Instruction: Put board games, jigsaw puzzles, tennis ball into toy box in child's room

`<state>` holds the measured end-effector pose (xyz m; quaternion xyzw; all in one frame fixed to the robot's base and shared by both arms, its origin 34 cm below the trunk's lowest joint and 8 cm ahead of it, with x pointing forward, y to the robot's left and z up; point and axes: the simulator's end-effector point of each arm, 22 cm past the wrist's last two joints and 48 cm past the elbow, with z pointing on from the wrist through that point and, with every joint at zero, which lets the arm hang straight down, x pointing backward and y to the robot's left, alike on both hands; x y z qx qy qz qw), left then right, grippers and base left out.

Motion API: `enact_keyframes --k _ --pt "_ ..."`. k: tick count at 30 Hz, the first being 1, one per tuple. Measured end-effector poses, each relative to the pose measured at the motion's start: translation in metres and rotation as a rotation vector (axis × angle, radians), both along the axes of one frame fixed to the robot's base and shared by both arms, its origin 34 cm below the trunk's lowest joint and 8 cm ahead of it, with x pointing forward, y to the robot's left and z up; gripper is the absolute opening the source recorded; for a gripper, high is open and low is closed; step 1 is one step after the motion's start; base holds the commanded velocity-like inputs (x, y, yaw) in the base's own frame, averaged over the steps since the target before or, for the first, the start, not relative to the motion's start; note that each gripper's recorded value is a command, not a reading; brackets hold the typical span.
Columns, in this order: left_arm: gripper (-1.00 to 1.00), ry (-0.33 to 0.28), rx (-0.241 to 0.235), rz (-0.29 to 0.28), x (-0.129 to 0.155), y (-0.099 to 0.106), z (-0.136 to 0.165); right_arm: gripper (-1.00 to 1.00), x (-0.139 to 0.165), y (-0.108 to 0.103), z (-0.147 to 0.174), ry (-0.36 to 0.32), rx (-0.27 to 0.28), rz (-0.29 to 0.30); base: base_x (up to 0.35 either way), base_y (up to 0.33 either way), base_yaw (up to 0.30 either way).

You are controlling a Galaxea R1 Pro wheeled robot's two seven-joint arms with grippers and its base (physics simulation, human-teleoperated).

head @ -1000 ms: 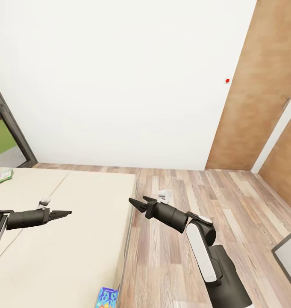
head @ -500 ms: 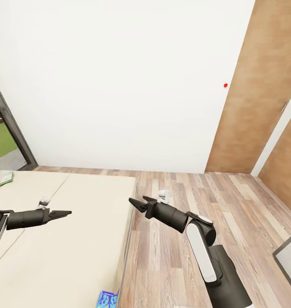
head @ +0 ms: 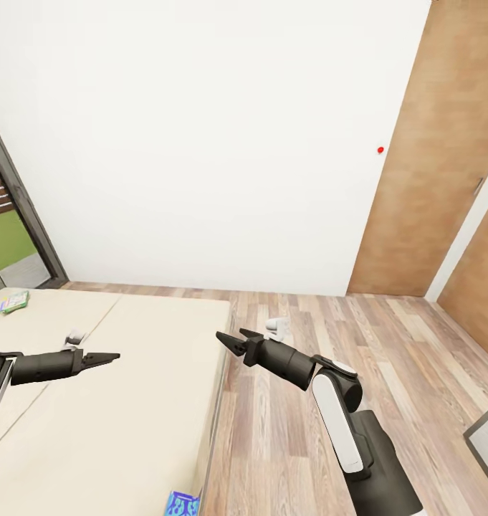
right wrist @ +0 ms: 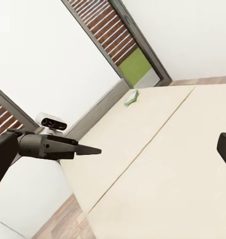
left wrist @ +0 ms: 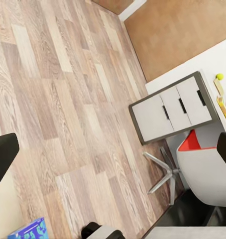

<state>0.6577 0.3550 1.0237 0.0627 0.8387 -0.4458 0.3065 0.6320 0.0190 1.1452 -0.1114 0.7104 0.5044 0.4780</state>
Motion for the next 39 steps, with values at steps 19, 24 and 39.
enact_keyframes --k 19,24,39 --pt "1.0 -0.004 -0.001 0.002 0.0 0.0005 0.0021 1.0 0.0001 -0.0003 0.0015 -0.004 -0.001 -0.003 0.0 0.0 0.139" --pt "1.0 -0.004 0.0 0.001 -0.0001 0.0003 0.0019 1.0 0.0002 -0.0003 0.0014 -0.003 -0.002 -0.004 0.0 -0.104 0.284" --pt "1.0 -0.004 -0.001 0.001 0.0 0.0003 0.002 1.0 0.0001 -0.0004 0.0014 -0.003 -0.002 -0.003 0.0 -0.105 0.218"
